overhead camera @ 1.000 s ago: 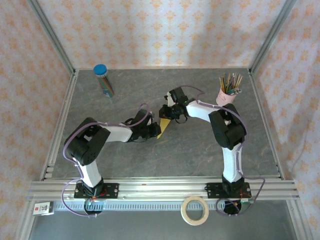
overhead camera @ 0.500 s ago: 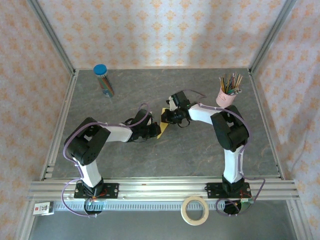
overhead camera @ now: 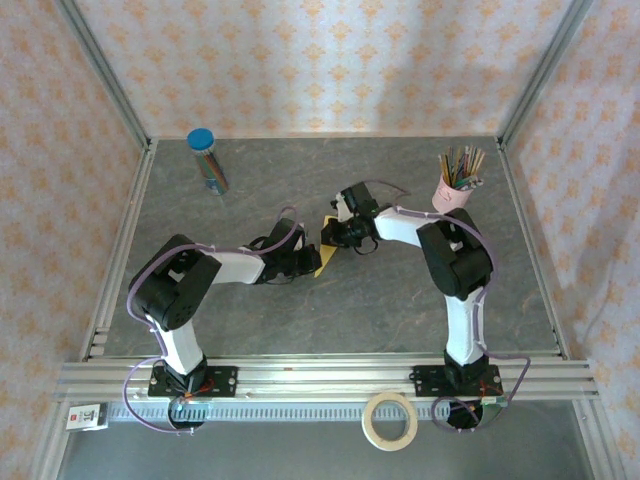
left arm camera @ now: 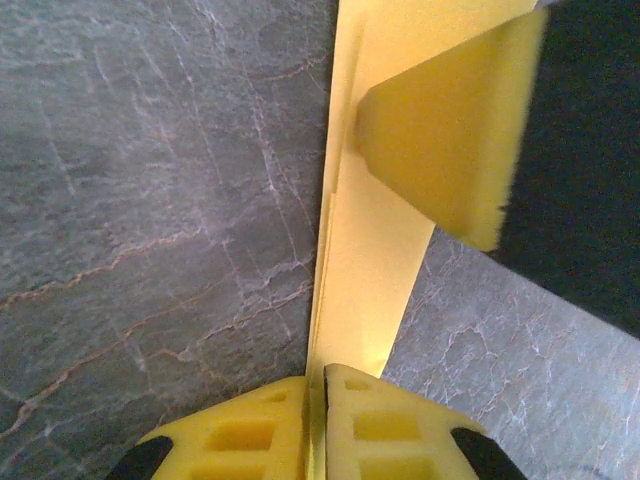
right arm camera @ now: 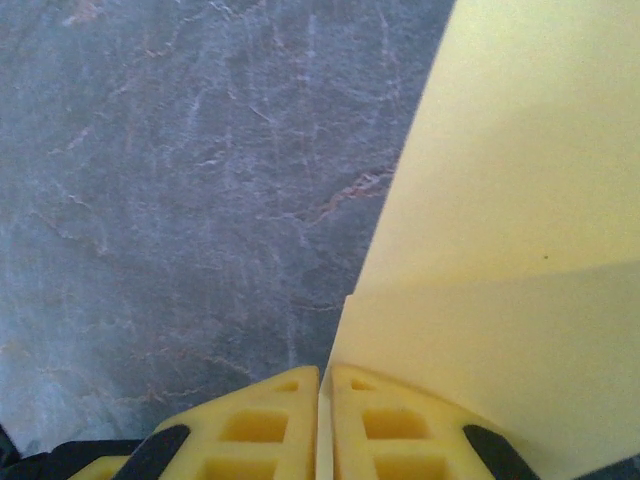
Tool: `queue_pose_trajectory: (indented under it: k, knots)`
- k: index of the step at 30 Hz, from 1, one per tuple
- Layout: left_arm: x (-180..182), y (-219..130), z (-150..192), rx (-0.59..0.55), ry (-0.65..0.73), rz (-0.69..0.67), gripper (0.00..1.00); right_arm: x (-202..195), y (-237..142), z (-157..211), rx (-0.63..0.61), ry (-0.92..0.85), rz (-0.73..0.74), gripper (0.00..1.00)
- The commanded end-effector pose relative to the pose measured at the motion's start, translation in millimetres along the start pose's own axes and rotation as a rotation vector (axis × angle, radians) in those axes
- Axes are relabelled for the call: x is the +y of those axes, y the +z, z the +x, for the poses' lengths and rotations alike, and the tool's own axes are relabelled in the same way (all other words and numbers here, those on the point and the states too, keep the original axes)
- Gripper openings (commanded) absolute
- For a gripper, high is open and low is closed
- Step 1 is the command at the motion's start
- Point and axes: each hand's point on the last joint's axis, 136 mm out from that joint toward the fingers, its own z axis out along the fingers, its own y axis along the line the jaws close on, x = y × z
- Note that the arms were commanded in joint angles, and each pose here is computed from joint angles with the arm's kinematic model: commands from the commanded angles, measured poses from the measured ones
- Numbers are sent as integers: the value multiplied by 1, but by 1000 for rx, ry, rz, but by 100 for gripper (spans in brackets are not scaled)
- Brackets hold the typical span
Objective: Fold a paper plane with a square sheet of paper (pick it up from the middle)
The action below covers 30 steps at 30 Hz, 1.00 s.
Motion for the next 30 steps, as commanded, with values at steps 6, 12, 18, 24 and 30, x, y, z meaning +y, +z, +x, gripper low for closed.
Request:
queue_pose_trajectory:
  k: [6,12,18,24,30]
  knots:
    - [38,16,33,89,-20,-104,10,-18,12,4,17,12,55,10]
    - [27,7,22,53,-11,-93,10,-39,19,18,49,32,135,9]
    - [3,-24,-10,-75,14,-88,15,-46,20,22,58,35,165,8]
    - [-28,-39,-27,-150,36,36,18,-43,20,21,56,37,149,7]
    - [-46,-24,-20,-102,25,158,8,-40,21,21,59,36,133,6]
